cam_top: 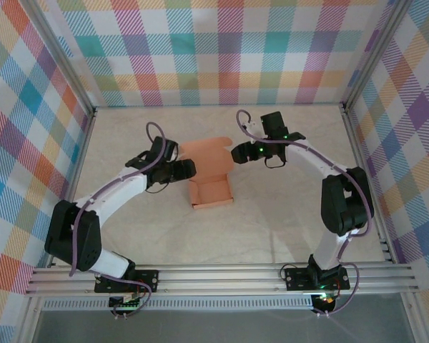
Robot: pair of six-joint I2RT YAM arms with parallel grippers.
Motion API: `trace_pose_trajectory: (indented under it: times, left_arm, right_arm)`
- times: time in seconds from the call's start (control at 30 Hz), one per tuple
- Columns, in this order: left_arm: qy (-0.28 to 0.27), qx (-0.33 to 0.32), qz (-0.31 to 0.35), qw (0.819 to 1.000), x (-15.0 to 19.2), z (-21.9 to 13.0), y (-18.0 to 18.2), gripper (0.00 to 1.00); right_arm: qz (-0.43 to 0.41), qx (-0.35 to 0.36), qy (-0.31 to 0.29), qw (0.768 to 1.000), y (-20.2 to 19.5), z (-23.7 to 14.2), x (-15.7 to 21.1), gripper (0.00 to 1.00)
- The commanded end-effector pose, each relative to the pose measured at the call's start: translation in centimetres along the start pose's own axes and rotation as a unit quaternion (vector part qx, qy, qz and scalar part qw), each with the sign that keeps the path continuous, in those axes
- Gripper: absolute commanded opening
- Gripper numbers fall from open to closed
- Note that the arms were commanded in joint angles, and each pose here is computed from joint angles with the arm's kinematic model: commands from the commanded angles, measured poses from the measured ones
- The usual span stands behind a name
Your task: Fold the paper box
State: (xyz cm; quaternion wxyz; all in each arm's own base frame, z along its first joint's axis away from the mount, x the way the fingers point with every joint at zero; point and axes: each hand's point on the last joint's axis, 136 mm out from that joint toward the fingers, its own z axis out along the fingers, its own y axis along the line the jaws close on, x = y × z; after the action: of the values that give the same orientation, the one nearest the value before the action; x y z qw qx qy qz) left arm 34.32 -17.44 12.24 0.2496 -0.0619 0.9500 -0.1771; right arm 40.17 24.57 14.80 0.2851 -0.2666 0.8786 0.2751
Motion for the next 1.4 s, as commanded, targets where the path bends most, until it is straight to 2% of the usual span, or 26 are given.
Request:
trace_pose_trajectory:
  times: [0.0, 0.1, 0.53, 0.57, 0.73, 0.77, 0.93, 1.07, 1.13, 1.23, 1.37]
  left_arm:
    - [0.028, -0.014, -0.019, 0.999, 2.5, 1.1, 0.0, 0.72]
    - [0.039, -0.020, -0.030, 0.999, 3.8, 2.2, 0.5, 0.64]
    - [0.087, -0.118, -0.023, 0.989, 6.8, 6.0, 1.9, 0.35]
    - [0.089, -0.124, -0.023, 0.988, 6.8, 6.3, 2.0, 0.32]
    - [0.096, -0.152, -0.002, 0.984, 7.1, 6.8, 2.1, 0.01]
    - [0.098, -0.159, 0.007, 0.982, 7.2, 6.8, 2.1, 0.00]
    - [0.107, -0.176, 0.066, 0.976, 7.5, 6.1, 2.4, 0.00]
    - [0.109, -0.196, 0.087, 0.971, 7.4, 5.4, 3.1, 0.00]
    - [0.107, -0.199, 0.092, 0.970, 7.3, 5.1, 3.0, 0.15]
    - [0.096, -0.194, 0.091, 0.972, 6.7, 4.3, 2.8, 0.28]
    - [0.084, -0.183, 0.086, 0.976, 6.1, 3.3, 2.2, 0.35]
  right_arm:
    - [-0.065, -0.059, -0.008, 0.996, 1.7, 0.9, -0.9, 0.69]
    - [-0.067, -0.064, 0.015, 0.996, 1.4, 1.8, -0.5, 0.68]
    - [-0.053, -0.054, -0.010, 0.997, 2.3, -0.4, 0.2, 0.67]
    - [-0.053, -0.053, -0.011, 0.997, 2.4, -0.6, 0.3, 0.67]
    - [-0.048, -0.055, -0.017, 0.997, 2.9, -1.5, 0.7, 0.66]
    - [-0.047, -0.055, -0.019, 0.997, 3.0, -1.6, 0.7, 0.66]
    - [-0.046, -0.047, -0.020, 0.998, 2.9, -1.9, 1.3, 0.66]
    - [-0.044, -0.042, -0.018, 0.998, 2.8, -1.9, 1.7, 0.66]
    - [-0.044, -0.041, -0.020, 0.998, 2.8, -2.0, 1.8, 0.66]
    - [-0.045, -0.041, -0.023, 0.998, 2.9, -2.3, 1.7, 0.66]
    - [-0.018, -0.023, -0.038, 0.999, 2.8, -3.0, 1.5, 0.67]
